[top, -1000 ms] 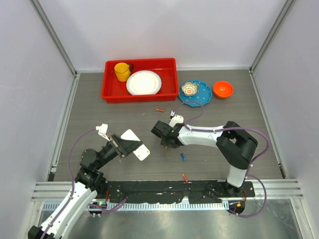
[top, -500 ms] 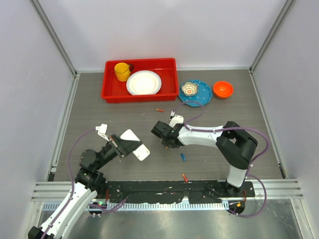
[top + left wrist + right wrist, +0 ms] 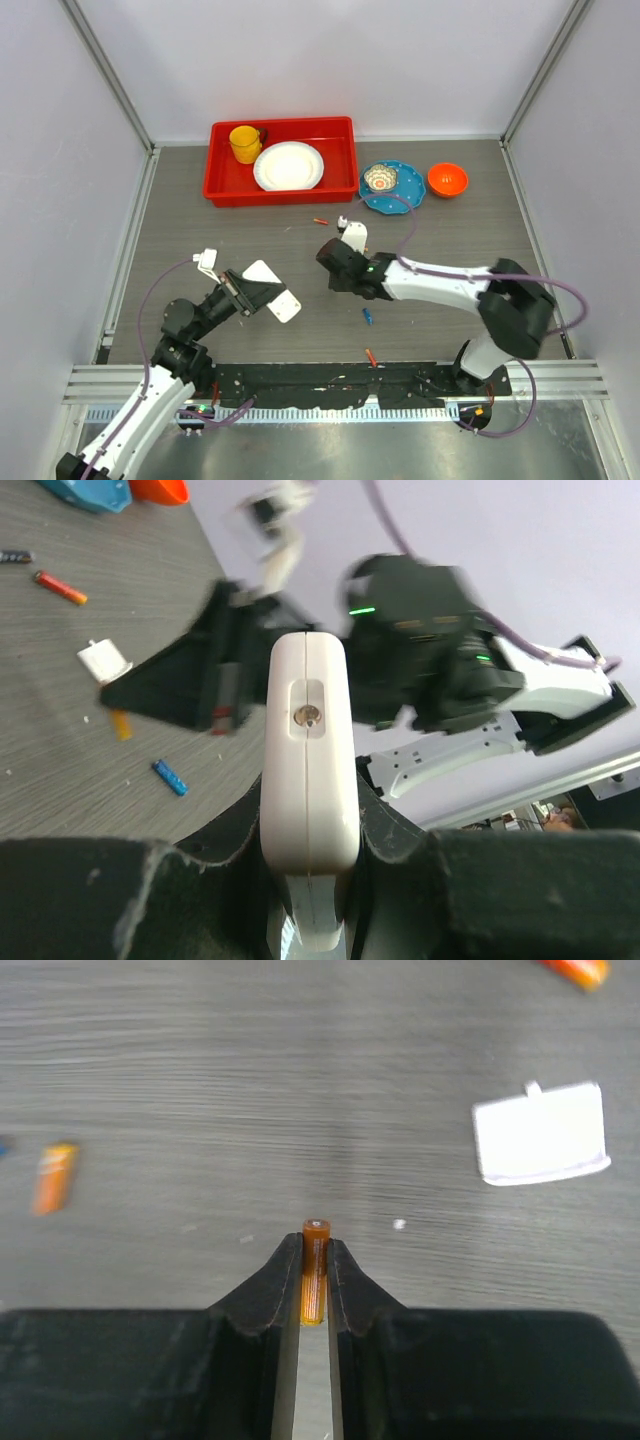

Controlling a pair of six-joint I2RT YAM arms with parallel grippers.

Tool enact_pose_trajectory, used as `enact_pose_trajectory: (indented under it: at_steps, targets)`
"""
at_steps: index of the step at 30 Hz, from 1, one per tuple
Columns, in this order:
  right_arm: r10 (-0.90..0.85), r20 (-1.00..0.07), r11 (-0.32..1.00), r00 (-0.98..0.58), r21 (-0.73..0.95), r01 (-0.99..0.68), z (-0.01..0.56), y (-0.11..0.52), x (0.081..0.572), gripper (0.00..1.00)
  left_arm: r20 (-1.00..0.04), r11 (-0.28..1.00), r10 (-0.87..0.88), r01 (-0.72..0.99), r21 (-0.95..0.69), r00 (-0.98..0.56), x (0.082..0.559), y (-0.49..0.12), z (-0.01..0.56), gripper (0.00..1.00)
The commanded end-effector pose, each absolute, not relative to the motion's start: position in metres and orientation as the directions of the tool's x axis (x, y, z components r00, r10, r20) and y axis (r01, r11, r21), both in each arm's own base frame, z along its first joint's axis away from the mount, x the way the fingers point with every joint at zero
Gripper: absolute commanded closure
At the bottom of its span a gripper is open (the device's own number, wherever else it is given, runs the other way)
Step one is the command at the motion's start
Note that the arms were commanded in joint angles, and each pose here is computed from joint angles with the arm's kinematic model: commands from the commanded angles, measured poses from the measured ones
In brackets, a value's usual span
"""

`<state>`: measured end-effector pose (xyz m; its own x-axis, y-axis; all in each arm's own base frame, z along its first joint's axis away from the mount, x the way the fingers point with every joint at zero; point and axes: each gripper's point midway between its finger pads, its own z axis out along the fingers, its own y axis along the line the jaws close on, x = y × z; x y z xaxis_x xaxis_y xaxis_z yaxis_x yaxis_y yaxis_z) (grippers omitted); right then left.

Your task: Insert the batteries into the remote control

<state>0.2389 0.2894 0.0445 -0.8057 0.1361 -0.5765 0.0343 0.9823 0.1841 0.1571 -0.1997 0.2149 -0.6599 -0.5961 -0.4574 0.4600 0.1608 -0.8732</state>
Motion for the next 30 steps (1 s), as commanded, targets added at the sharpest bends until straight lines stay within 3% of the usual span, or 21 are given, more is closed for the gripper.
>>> enact_pose_trajectory:
  at_steps: [1, 4, 10, 15, 21, 30]
  targets:
    - [0.027, -0.798, 0.810, -0.602, 0.370, -0.454, 0.166, 0.337, 0.239, 0.99, -0.470, 0.158, -0.587, 0.476, -0.865, -0.659, 0.163, -0.204, 0.228, 1.00]
    - [-0.062, -0.872, 0.746, -0.485, 0.283, -0.603, 0.202, 0.328, 0.228, 0.99, -0.469, 0.146, -0.570, 0.478, -0.866, -0.675, 0.167, -0.209, 0.234, 1.00]
    - [-0.306, -0.851, 0.679, -0.427, 0.119, -0.724, 0.223, 0.299, 0.201, 0.99, -0.484, 0.123, -0.521, 0.500, -0.857, -0.702, 0.174, -0.222, 0.254, 1.00]
    - [-0.375, -0.863, 0.619, -0.338, 0.038, -0.784, 0.246, 0.273, 0.184, 0.99, -0.471, 0.085, -0.396, 0.479, -0.874, -0.788, 0.183, -0.244, 0.260, 1.00]
    - [-0.306, -0.934, 0.483, -0.183, 0.013, -0.876, 0.295, 0.260, 0.153, 0.99, -0.433, -0.038, -0.273, 0.459, -0.887, -0.859, 0.184, -0.262, 0.273, 1.00]
    - [-0.204, -0.979, 0.337, 0.009, -0.079, -0.938, 0.306, 0.257, 0.127, 0.99, -0.427, -0.064, -0.075, 0.432, -0.900, -0.901, 0.170, -0.295, 0.266, 1.00]
